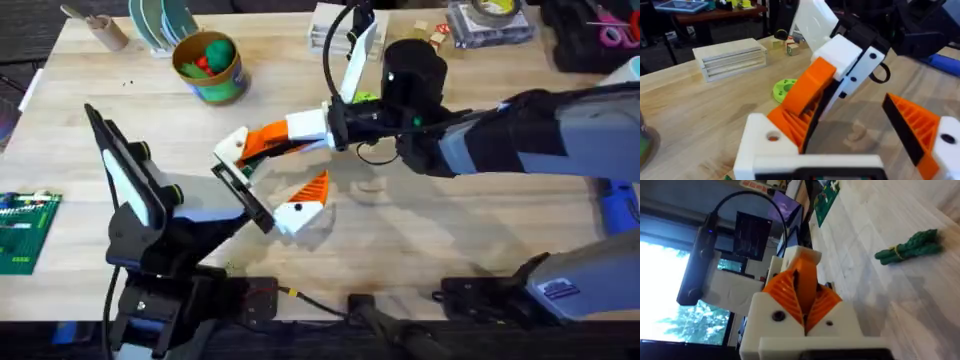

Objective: Pick up the gripper from the table and insert it into the empty holder that is missing its gripper. Then pick up a screw, insert it into the mounting hole, and use the screwdriver to tighten it. Finally, clean up the table by picking up the vegetable and placing it into the bucket.

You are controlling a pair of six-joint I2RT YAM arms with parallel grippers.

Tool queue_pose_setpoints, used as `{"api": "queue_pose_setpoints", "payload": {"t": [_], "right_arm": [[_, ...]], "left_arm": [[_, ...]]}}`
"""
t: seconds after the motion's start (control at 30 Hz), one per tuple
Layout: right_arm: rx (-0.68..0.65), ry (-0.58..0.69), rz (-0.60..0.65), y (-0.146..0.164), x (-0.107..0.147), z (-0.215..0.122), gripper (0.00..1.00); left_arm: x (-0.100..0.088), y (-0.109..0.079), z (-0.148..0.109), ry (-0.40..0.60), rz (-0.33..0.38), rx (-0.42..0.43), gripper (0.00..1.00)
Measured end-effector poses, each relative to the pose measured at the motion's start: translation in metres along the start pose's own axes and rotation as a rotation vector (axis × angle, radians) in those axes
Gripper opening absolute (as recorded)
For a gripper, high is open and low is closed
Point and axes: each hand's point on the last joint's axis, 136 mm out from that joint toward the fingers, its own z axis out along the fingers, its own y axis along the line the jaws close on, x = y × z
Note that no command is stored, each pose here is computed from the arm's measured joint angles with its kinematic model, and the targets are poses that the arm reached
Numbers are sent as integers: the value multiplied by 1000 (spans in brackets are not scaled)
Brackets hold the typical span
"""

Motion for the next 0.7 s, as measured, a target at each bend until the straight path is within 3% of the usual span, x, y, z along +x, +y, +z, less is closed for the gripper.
{"api": "queue_pose_setpoints", "payload": {"t": [0.4,0.7], "right_arm": [[-1,21,-62,0,0,-1,9],[-27,72,-45,0,3,-13,9]], "left_arm": [[-1,-2,0,-4,5,9,993],[0,-24,-2,1,4,139,993]]}}
